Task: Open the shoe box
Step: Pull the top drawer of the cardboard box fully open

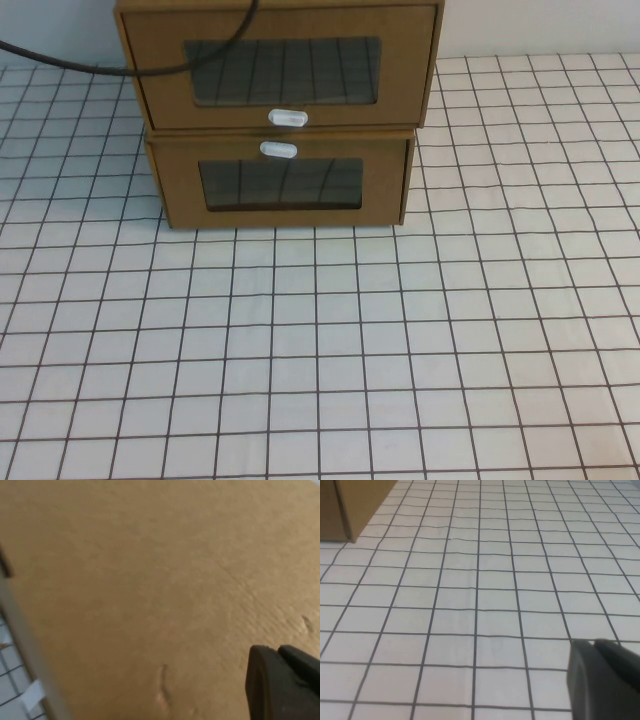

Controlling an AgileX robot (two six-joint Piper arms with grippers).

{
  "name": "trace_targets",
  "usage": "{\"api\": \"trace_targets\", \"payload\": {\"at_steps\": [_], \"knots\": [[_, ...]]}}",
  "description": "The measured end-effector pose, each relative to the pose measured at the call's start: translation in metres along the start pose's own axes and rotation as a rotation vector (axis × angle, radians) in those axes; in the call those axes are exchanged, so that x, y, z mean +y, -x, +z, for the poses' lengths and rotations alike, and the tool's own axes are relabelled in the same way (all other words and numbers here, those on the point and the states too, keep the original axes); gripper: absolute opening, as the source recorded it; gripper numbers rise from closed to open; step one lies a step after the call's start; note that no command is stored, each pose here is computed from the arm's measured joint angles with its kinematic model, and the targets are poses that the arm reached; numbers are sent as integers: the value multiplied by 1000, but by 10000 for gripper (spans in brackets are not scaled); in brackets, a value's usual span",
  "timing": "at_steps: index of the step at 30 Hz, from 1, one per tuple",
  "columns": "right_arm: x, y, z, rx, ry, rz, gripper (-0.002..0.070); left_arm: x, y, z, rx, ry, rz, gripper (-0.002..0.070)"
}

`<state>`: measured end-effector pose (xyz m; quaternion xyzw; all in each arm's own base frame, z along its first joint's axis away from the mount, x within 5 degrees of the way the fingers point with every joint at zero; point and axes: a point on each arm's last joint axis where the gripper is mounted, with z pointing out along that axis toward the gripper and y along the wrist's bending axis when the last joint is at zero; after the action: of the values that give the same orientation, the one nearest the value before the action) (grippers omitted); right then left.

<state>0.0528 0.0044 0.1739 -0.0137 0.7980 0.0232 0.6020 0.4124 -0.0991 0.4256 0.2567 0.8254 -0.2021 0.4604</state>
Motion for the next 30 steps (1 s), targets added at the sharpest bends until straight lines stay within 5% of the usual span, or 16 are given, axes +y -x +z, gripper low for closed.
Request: {"api": "trace_targets", "payload": {"at_steps": [14,22,30], "knots": [[1,5,0,-52,8,37,-14,-15,-6,37,51,-36,60,-2],[3,25,-4,-263,109,582,-13,-15,-6,37,51,-36,61,-2],[2,28,-4,-285,146,797,-13,-15,-6,37,51,-36,61,-2]]}}
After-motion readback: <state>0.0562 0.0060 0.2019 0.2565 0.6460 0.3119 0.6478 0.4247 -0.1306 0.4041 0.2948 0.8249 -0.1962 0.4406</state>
